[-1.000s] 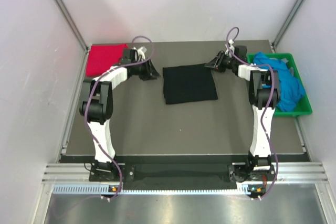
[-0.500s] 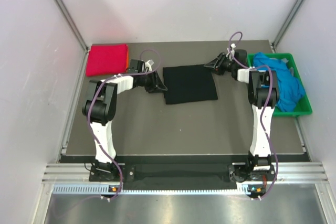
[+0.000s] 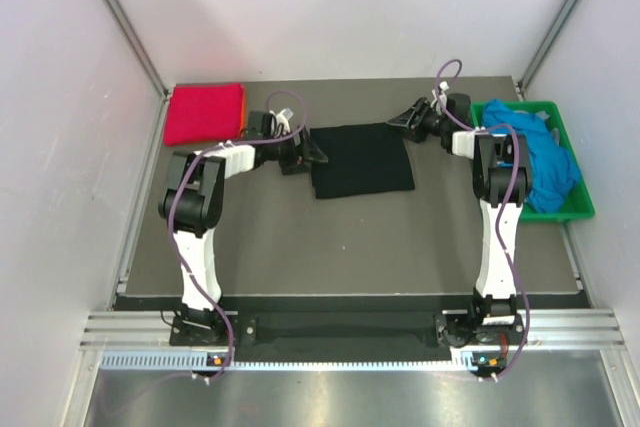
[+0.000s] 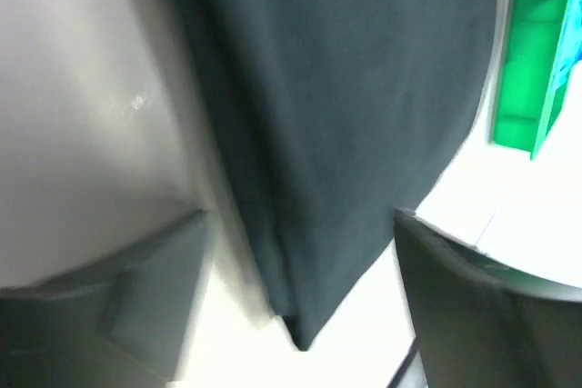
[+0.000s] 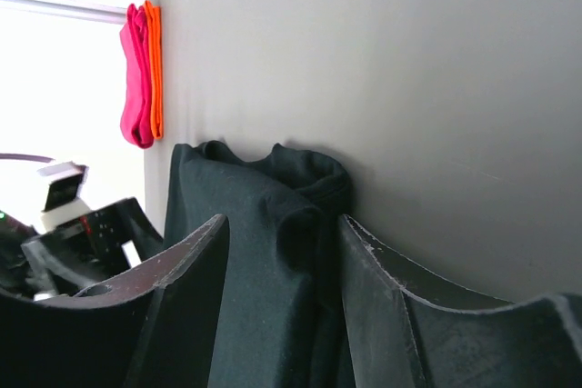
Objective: Fold and stack the t-shirts
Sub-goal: Neatly place the folded tshirt to the corner, then reset both grippers
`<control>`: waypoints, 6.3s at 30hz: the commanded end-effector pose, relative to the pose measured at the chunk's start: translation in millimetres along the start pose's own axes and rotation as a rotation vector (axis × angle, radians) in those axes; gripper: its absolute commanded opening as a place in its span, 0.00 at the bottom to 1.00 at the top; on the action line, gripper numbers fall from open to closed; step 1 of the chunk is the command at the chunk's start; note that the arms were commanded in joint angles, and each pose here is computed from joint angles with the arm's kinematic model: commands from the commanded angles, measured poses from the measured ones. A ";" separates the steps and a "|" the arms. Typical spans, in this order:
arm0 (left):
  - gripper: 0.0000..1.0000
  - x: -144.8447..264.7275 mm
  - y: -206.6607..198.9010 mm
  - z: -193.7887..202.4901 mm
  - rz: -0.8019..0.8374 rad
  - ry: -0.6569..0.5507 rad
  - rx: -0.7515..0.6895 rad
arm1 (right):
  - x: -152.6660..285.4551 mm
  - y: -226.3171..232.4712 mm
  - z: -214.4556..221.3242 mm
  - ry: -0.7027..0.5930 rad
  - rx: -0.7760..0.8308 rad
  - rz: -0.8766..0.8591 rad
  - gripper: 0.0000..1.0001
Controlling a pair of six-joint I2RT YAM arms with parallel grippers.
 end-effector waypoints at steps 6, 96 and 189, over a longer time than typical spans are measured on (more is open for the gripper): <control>0.88 -4.6 10.0 -23.0 -0.066 -0.027 -0.059 | -3.5 -18.1 5.0 -0.012 0.011 0.021 0.52; 0.00 257.7 100.8 -277.0 -1.152 -0.247 -0.666 | 110.6 80.5 80.9 -0.053 0.148 0.034 0.59; 0.99 205.9 -177.7 -38.9 0.065 -0.486 -0.486 | 273.4 221.0 177.6 -0.338 0.521 0.072 1.00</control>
Point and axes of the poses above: each gripper's point midway between its finger pads, its own x axis back along the fingers, its own y axis along the line the jaws close on, z = x × y, the point moved 1 cm from there along x, back along the fingers, and after that the axes turned 14 degrees about -x, right-handed, at the moved point
